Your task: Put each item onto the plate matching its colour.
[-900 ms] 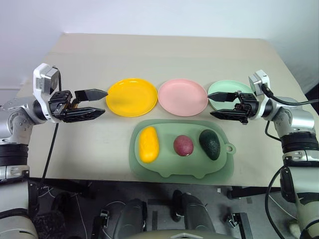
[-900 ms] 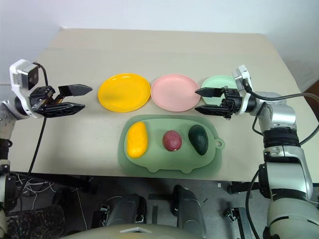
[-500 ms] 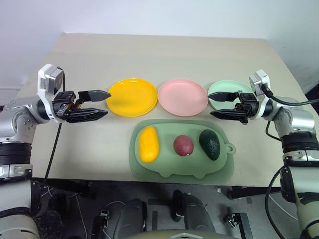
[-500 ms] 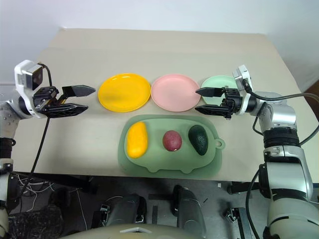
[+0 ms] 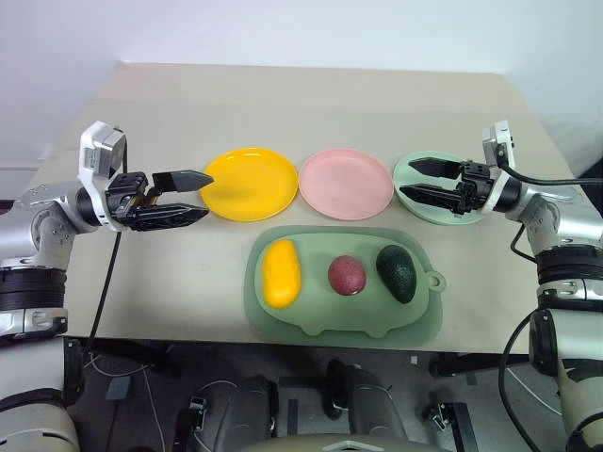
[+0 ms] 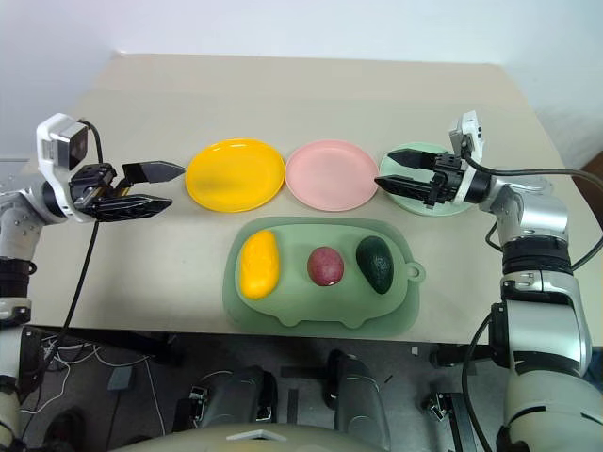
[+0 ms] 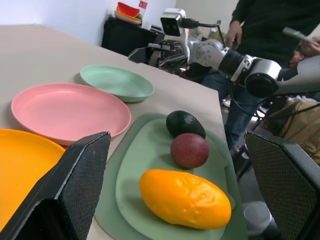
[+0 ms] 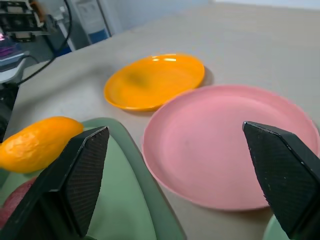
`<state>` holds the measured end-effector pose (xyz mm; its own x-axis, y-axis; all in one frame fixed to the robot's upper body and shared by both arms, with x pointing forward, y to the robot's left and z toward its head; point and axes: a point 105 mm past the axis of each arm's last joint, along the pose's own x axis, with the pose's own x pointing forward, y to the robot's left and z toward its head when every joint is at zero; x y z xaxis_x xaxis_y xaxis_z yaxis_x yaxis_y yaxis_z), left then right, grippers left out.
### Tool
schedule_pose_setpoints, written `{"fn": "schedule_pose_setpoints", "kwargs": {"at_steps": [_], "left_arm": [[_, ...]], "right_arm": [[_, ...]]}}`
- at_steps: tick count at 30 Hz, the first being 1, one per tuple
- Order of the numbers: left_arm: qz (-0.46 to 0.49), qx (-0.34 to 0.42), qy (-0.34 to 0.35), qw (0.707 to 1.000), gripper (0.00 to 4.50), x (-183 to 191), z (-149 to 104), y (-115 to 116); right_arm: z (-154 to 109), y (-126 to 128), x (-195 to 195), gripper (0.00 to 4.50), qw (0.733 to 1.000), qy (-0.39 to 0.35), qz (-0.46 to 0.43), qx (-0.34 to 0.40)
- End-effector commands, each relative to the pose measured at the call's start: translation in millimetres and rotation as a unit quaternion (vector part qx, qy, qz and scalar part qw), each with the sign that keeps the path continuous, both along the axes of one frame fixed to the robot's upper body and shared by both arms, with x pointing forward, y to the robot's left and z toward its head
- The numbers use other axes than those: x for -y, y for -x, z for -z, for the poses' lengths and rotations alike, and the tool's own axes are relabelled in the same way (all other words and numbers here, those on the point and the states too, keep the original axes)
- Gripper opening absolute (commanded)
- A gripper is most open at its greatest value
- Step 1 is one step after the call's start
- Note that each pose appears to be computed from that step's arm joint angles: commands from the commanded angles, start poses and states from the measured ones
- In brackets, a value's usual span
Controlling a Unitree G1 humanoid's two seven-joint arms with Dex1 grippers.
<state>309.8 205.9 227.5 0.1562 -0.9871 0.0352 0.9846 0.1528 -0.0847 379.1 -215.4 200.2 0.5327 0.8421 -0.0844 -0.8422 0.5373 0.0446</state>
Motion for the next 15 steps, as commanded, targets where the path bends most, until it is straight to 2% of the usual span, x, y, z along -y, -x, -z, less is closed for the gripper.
{"fn": "schedule_pose_setpoints", "kwargs": {"at_steps": [1,3,7,9,12,15], "left_arm": [[0.002,0.023,0.0,1.0,4.49,-0.6,-10.4,-0.1],[0.004,0.019,0.001,1.0,4.49,-0.6,-8.5,0.2],[0.012,0.017,-0.002,1.0,4.49,3.3,-8.4,0.1],[0.012,0.015,-0.002,1.0,4.49,3.3,-9.5,-1.2],[0.011,0.011,-0.001,1.0,4.49,3.6,-9.5,-3.1],[0.014,0.005,-0.004,1.0,4.49,5.1,-8.0,-4.2]], "right_arm": [[-22.5,2.4,3.4,4.5,0.999,-0.005,0.001,0.037],[-15.9,1.1,9.4,4.5,1.0,-0.012,0.017,-0.021],[-16.8,-2.9,15.2,4.5,0.997,0.027,0.063,0.02],[-14.0,2.8,10.5,4.5,0.999,0.008,0.035,-0.035],[-20.0,6.7,7.7,4.5,0.998,-0.014,0.015,-0.058],[-16.6,7.9,10.5,4.5,0.996,0.034,0.029,-0.082]]}}
